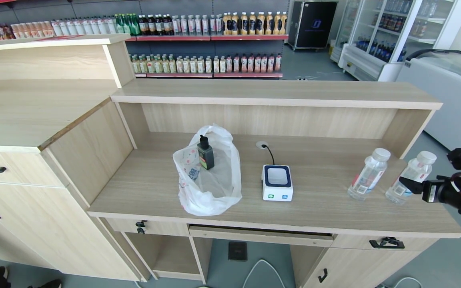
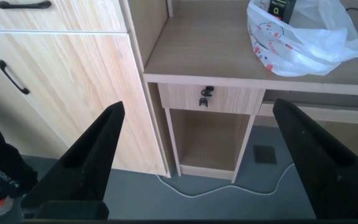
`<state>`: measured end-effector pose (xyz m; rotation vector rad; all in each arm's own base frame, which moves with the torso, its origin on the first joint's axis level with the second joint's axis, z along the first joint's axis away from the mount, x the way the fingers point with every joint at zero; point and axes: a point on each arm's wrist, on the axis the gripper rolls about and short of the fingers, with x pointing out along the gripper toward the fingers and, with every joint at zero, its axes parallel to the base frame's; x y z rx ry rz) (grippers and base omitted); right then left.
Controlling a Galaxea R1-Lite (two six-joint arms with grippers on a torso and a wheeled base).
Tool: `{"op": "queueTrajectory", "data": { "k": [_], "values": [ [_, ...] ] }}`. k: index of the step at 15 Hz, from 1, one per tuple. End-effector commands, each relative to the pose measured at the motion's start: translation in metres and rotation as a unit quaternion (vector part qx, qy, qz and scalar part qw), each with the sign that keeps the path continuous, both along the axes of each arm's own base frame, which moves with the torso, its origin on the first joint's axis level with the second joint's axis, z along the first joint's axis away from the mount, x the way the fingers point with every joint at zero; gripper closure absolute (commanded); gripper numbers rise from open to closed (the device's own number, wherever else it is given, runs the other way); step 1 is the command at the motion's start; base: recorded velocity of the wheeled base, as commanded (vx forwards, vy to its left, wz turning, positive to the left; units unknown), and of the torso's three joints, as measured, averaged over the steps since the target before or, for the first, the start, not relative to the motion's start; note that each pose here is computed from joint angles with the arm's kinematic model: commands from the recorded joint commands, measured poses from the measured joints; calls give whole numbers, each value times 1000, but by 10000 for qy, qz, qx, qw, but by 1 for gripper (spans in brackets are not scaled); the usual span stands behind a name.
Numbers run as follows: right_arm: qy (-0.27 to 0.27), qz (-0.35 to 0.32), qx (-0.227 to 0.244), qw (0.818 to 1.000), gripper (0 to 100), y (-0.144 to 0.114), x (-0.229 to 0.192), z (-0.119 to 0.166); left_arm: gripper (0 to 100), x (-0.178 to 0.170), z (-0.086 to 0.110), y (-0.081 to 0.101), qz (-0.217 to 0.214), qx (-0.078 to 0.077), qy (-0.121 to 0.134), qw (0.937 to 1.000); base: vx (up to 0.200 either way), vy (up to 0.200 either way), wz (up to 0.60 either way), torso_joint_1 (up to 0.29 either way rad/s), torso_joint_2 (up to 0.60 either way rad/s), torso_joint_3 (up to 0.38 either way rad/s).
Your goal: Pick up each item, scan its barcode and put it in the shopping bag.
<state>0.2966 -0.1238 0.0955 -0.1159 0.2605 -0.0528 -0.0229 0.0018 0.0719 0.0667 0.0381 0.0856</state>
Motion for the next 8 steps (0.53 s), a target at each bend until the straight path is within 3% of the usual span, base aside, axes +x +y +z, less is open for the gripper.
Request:
{"op": "queueTrajectory", "data": {
  "k": [1, 8],
  "values": [
    [-32, 132, -22, 9999, 0, 3, 16, -4, 0, 0, 0, 0, 3, 3, 0, 10000, 0, 0, 0, 0, 0, 0],
    [-30, 426, -60, 9991, 0, 14, 43, -15, 0, 0, 0, 0, 3, 3, 0, 10000, 0, 0, 0, 0, 0, 0]
  ]
}}
